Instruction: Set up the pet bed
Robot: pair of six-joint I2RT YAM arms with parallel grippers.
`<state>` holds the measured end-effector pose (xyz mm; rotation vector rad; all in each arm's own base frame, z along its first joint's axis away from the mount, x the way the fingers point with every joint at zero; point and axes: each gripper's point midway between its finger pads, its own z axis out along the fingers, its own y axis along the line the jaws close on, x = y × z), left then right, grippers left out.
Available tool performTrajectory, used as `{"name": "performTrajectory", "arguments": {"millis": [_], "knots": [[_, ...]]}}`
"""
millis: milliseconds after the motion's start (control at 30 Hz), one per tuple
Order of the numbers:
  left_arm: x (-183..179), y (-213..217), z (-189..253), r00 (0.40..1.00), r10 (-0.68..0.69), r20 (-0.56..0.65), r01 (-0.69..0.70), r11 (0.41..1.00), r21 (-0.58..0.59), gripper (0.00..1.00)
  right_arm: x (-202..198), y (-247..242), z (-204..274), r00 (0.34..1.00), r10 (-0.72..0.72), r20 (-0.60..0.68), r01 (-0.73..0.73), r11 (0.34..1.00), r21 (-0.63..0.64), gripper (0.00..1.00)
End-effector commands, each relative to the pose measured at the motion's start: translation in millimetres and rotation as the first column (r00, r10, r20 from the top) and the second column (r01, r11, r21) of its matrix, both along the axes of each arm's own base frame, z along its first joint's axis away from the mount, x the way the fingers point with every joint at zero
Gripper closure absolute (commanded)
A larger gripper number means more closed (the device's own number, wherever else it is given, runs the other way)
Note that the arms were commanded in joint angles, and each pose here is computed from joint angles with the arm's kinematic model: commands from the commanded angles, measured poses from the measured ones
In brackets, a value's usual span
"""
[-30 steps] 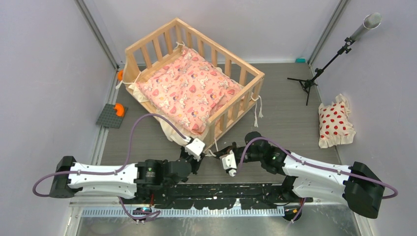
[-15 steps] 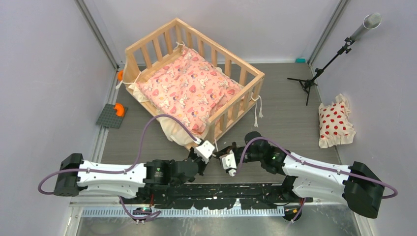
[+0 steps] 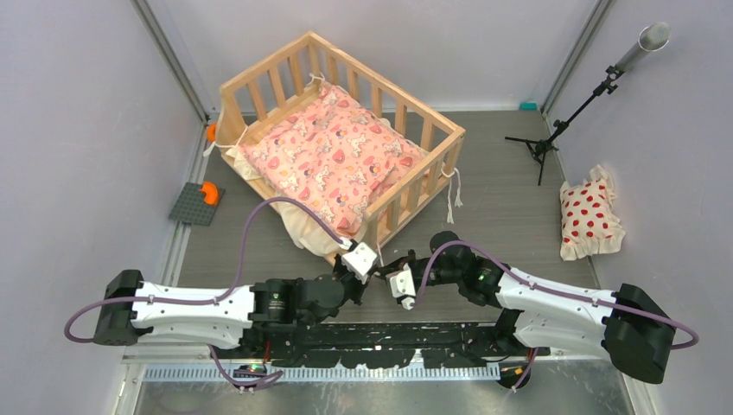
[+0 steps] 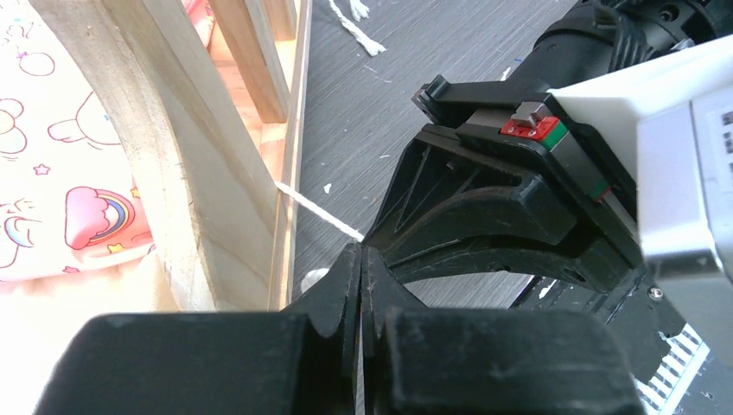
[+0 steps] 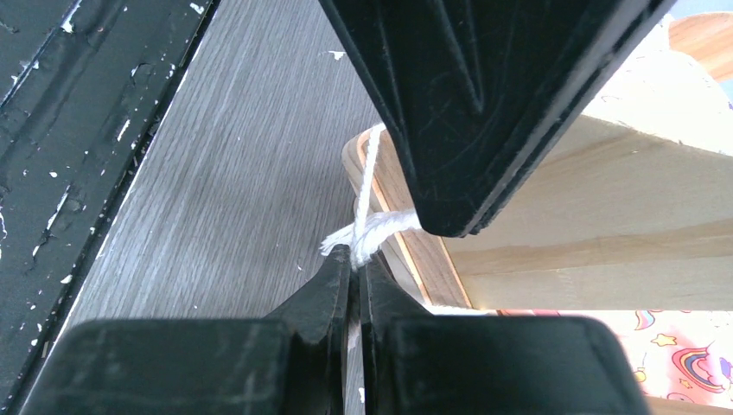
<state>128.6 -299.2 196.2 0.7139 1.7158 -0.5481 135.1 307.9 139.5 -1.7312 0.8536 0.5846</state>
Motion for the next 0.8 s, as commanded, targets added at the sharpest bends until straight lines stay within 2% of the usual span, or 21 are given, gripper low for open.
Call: {"name": "performTrajectory", "arguments": {"millis": [0, 200, 500, 767], "knots": [[2, -1, 23, 1.000, 0.012, 0.005, -0.012, 0.997, -0.072, 1.00, -20, 2, -6, 0.994, 0.074, -0.081, -0.075, 0.997, -0.010, 0.99], [4, 0, 22, 1.000, 0.025, 0.008, -0.024, 0.994, -0.102, 1.00, -20, 2, -6, 0.994, 0.076, -0.082, -0.078, 0.997, -0.010, 0.99], [10, -7, 10, 0.999, 0.039, 0.012, -0.038, 0.996, -0.077, 1.00, -21, 4, -2, 0.993, 0.082, -0.086, -0.082, 0.997, -0.001, 0.99], [18, 3, -17, 0.995, 0.095, -0.020, -0.096, 0.994, -0.043, 1.00, -21, 4, 0, 0.993, 0.079, -0.086, -0.079, 0.997, 0.004, 0.99]]}}
